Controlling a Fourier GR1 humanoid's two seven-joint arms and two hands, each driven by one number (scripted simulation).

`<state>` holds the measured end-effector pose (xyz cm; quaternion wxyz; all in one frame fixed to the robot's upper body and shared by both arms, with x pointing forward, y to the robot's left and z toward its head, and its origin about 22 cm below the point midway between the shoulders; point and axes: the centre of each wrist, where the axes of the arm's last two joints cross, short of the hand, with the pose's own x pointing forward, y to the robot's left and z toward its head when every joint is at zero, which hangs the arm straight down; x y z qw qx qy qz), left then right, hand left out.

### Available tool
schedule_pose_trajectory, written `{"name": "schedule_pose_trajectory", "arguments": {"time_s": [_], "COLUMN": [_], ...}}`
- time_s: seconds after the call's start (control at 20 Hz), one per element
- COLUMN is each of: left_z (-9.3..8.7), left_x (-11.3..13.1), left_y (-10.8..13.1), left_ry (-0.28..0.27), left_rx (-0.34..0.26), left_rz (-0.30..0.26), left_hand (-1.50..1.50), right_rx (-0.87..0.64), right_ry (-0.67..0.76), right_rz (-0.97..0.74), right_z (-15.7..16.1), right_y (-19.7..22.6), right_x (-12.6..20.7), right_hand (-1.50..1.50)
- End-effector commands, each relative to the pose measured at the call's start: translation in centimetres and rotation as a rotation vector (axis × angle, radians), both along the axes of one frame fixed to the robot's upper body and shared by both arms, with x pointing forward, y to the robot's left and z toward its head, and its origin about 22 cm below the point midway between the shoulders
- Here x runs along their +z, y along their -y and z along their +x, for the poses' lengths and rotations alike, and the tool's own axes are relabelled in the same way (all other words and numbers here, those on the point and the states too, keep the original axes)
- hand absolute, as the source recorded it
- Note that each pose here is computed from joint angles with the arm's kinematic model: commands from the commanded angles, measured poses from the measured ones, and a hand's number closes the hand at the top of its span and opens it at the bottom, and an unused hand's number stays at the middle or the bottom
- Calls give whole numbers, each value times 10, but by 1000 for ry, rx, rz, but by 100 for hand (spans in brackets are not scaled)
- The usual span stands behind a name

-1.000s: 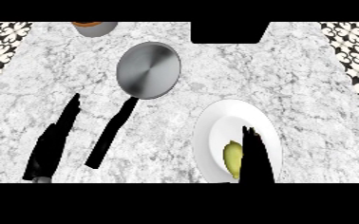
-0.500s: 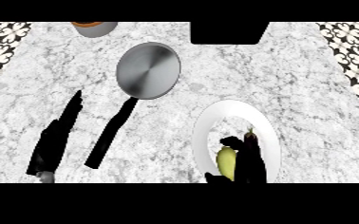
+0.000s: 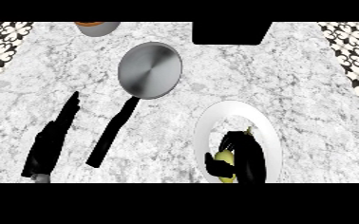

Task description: Pick the lemon from the plate and place it in the pan

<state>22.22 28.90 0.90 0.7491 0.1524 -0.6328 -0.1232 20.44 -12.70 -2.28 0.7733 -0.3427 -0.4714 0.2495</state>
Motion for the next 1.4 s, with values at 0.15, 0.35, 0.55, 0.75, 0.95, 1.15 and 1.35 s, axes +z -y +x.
{"name": "schedule_pose_trajectory", "arguments": {"time_s": [0.15, 0.35, 0.55, 0.75, 0.95, 1.15, 1.35], "left_z": [7, -5, 4, 3, 3, 21, 16], "left_x": [-5, -12, -1, 2, 2, -1, 12], "left_y": [11, 1, 9, 11, 18, 0, 23], "left_ry": [5, -4, 4, 0, 8, 16, 25], "left_rx": [-12, -4, 3, -1, -10, -1, -30], "left_rz": [16, 2, 6, -15, 7, 6, 4], "left_hand": [0, 0, 0, 0, 0, 0, 0], "right_rx": [57, -34, 30, 119, 155, 196, 176], "right_ry": [-370, -155, 197, 418, 473, 503, 497], "right_rz": [-240, -393, -515, -540, -486, -377, -290], "right_z": [59, 97, 100, 99, 136, 160, 183], "right_y": [24, 15, 12, -20, -56, -68, -89], "right_x": [24, 70, 109, 119, 163, 170, 167], "right_hand": [150, 150, 150, 150, 150, 150, 150]}}
